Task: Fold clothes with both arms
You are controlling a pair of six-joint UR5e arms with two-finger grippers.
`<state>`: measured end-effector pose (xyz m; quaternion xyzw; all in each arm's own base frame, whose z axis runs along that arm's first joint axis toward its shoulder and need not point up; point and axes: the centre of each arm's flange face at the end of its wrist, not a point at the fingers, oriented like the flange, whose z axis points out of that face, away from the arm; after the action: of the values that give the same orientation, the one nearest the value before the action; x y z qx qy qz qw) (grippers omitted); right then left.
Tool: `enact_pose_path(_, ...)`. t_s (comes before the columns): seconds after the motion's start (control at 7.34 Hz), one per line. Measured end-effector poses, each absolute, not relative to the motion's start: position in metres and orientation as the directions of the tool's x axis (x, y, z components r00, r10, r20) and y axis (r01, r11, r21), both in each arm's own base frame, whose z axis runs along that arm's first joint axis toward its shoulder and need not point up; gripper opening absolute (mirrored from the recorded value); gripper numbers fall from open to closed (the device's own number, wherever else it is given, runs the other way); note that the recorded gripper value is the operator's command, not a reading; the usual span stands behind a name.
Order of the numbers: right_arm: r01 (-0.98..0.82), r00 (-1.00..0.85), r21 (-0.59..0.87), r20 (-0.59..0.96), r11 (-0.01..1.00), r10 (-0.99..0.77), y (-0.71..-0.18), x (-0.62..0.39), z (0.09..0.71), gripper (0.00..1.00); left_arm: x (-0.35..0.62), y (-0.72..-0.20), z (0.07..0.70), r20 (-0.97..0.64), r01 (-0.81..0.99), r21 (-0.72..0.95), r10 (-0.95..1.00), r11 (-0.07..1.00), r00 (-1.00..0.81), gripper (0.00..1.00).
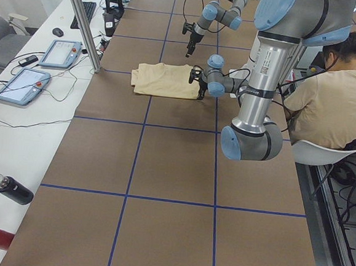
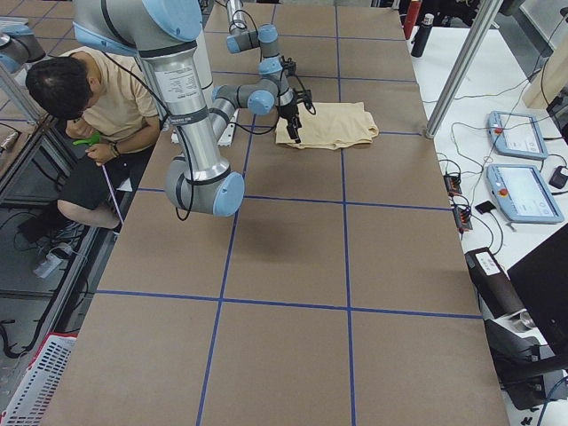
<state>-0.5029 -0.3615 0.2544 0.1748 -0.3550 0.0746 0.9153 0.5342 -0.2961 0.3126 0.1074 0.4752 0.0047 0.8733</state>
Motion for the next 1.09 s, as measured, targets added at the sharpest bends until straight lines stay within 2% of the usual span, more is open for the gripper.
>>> enact_pose_path(0.27,-0.260,0.737,0.267,0.676,0.928,0.012,-0.3613,-0.5030,0.2544,1.00,0.5349,-0.2953,0.3129,-0.829,0.093,0.191,0.110,0.977,0.549,0.55)
enact_pose_path(1.09,-0.258,0.737,0.267,0.676,0.928,0.011,-0.3602,-0.5038,0.2543,1.00,0.5388,-0.2918,0.3161,-0.826,0.084,0.190,0.113,0.978,0.553,0.55)
